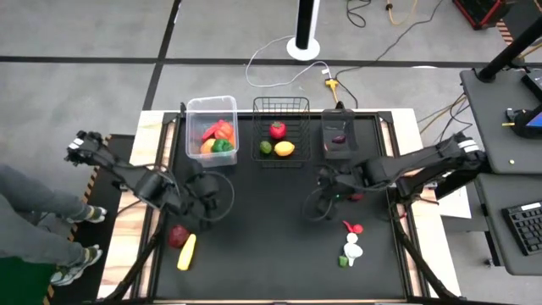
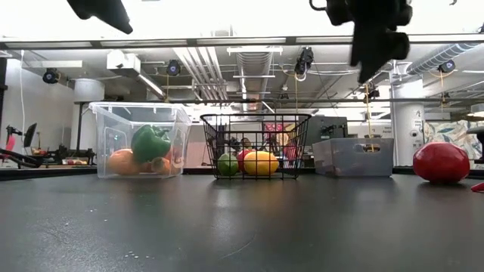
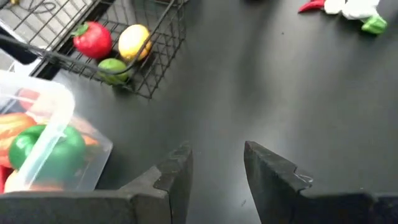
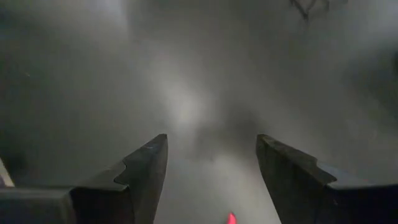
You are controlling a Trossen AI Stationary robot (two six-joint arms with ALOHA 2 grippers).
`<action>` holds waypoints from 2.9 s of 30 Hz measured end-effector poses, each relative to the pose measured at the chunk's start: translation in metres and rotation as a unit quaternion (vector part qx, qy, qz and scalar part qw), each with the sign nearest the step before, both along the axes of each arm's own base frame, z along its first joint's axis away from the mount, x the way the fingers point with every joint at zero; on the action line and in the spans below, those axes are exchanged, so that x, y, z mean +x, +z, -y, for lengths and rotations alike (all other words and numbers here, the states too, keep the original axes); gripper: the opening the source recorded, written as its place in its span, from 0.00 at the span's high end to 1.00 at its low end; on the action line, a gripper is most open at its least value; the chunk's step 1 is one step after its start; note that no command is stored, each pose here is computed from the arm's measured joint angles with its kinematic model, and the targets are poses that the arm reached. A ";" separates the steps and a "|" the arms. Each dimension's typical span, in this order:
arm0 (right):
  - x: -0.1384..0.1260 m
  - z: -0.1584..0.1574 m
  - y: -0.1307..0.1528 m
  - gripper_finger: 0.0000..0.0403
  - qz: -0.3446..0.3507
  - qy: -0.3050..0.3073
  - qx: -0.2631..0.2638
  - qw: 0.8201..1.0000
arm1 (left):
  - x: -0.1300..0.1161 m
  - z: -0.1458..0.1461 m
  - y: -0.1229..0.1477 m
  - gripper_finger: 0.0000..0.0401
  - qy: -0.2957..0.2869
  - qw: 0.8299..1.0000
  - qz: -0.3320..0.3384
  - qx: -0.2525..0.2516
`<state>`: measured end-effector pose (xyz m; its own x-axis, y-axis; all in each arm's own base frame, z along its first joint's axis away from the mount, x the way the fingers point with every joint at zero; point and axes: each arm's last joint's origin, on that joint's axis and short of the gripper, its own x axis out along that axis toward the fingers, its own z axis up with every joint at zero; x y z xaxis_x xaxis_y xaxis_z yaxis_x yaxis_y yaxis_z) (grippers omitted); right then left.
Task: Sort produce into baskets
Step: Put the tomato into the wire basket
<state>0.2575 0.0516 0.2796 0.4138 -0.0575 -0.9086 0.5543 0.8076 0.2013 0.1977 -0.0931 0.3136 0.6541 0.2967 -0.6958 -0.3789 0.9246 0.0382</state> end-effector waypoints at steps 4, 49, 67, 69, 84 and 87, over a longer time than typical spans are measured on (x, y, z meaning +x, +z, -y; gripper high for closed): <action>-0.004 -0.005 -0.013 0.42 -0.069 -0.016 -0.006 0.997 | 0.008 0.014 -0.006 0.68 0.008 1.000 0.006 0.013; -0.071 0.049 -0.096 0.08 -0.233 -0.193 -0.001 0.953 | 0.033 0.037 -0.015 0.68 0.021 0.991 0.001 0.135; -0.072 0.048 -0.114 0.23 -0.208 -0.183 0.027 0.960 | 0.033 0.037 -0.015 0.68 0.022 0.991 0.003 0.134; -0.070 0.047 -0.111 0.24 -0.196 -0.176 0.028 0.964 | 0.033 0.037 -0.016 0.68 0.020 0.990 0.002 0.137; -0.009 0.028 -0.061 0.22 0.221 0.000 0.058 0.974 | 0.035 0.040 -0.054 0.68 -0.024 0.991 -0.008 0.130; 0.002 0.022 -0.054 0.22 0.290 0.041 0.042 0.955 | 0.040 0.046 -0.054 0.68 -0.068 0.990 0.003 0.124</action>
